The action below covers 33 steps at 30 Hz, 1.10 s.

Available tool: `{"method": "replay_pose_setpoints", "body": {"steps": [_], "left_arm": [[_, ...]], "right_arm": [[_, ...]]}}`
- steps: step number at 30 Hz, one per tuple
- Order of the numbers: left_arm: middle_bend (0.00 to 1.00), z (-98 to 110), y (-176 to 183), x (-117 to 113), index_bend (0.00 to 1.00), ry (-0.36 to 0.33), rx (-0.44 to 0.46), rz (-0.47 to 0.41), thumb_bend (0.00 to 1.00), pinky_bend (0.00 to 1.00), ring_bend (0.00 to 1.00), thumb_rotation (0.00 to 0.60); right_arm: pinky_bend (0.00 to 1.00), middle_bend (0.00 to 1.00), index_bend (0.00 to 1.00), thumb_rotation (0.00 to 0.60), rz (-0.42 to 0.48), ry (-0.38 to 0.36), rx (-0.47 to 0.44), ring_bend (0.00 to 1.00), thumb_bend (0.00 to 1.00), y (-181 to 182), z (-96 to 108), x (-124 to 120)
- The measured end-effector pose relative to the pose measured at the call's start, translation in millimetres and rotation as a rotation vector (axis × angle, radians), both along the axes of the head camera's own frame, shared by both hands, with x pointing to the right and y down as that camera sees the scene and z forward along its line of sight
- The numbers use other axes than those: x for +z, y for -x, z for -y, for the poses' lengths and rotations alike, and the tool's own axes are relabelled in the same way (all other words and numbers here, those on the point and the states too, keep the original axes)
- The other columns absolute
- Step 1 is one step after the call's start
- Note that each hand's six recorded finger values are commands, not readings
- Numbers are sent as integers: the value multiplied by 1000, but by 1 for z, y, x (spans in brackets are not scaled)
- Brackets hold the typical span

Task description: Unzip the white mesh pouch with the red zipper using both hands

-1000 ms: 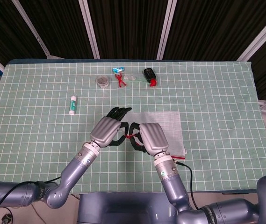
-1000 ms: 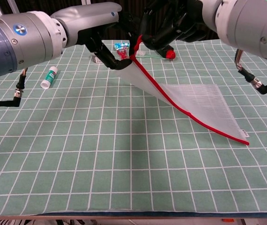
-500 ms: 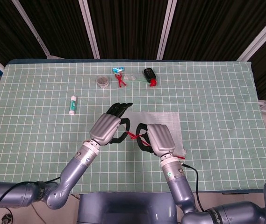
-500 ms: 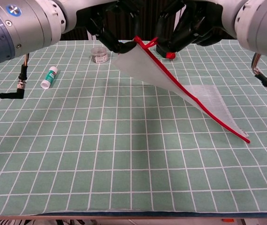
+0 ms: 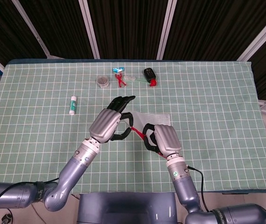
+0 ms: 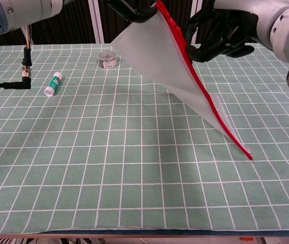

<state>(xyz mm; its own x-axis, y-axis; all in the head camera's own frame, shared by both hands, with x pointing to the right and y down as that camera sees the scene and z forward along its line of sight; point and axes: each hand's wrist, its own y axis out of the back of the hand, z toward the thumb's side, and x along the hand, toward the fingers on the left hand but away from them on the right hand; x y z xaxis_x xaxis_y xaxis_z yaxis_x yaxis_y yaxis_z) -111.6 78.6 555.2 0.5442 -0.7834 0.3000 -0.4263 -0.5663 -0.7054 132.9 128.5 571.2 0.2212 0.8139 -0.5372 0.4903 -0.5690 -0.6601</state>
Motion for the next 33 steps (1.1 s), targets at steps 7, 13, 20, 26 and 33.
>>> {"method": "replay_pose_setpoints", "body": {"steps": [7, 13, 20, 26, 33], "left_arm": [[53, 11, 3, -8, 615, -20, -45, -33, 427, 0, 0, 600], [55, 21, 10, -14, 618, -45, -71, -39, 427, 0, 0, 600], [55, 30, 27, -16, 618, -67, -92, -8, 427, 0, 0, 600], [56, 35, 52, -15, 618, -76, -121, 24, 427, 0, 0, 600], [55, 39, 79, -13, 618, -80, -151, 54, 427, 0, 0, 600]], "right_arm": [[1000, 1000, 707, 600, -25, 12, 26, 1000, 595, -16, -1, 6], [1000, 1000, 709, 600, -64, 8, 63, 1000, 594, -34, 2, 10], [1000, 1000, 709, 600, -111, 0, 134, 1000, 596, -62, 11, 12], [1000, 1000, 709, 600, -149, -20, 196, 1000, 596, -93, 20, 9], [1000, 1000, 709, 600, -187, -40, 251, 1000, 598, -125, 27, 4]]}}
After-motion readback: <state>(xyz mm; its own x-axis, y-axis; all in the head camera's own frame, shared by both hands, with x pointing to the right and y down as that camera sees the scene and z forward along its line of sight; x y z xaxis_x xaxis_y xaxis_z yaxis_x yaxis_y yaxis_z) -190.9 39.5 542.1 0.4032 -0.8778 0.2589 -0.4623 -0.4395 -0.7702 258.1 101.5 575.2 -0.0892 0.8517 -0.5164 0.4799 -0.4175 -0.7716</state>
